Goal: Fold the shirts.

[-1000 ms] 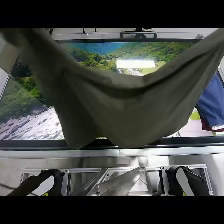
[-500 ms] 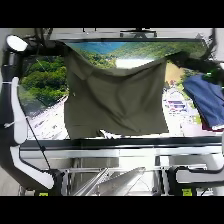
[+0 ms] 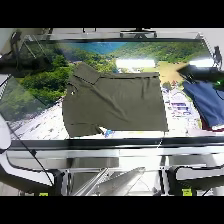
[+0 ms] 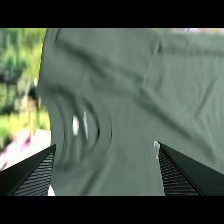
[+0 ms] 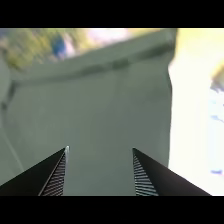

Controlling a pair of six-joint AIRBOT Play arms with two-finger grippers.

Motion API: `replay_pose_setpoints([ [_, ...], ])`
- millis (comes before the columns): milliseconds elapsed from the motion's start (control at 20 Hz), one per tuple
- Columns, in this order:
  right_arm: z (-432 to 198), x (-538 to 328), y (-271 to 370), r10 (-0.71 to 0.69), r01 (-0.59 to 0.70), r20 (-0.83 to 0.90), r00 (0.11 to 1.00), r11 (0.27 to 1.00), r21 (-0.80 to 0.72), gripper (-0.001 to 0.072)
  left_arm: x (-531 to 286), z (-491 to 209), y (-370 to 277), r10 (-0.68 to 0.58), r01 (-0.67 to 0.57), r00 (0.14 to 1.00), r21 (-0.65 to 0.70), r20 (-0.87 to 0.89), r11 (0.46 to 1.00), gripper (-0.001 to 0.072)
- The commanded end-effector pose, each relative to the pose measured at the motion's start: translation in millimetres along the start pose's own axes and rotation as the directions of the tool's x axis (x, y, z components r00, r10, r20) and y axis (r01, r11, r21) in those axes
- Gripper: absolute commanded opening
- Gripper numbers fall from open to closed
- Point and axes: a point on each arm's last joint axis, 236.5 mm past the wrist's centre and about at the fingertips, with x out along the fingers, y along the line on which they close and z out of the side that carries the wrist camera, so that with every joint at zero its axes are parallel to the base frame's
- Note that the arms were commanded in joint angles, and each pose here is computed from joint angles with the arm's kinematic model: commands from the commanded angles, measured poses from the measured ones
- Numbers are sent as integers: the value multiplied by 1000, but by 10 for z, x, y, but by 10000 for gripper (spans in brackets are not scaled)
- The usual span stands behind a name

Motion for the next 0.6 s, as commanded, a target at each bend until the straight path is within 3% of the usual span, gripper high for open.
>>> replay_pose_setpoints([
  [0,-801,-375,-579,-110,139,-259,960,985,99,458,-64,-1115,201,-87,26,971,-259,-225,965,707],
  [200,-1384,-405,-864,-68,158,-325,943,953,258,416,300,-2061,288,-120,-7,953,-415,-279,910,691],
  [350,-1787,-358,-938,-49,182,-400,915,936,302,416,536,-2476,71,-218,61,930,-459,-296,886,690],
  [550,-2054,-287,-950,-24,179,-432,901,930,320,417,737,-2891,47,-213,23,917,-487,-338,873,690],
])
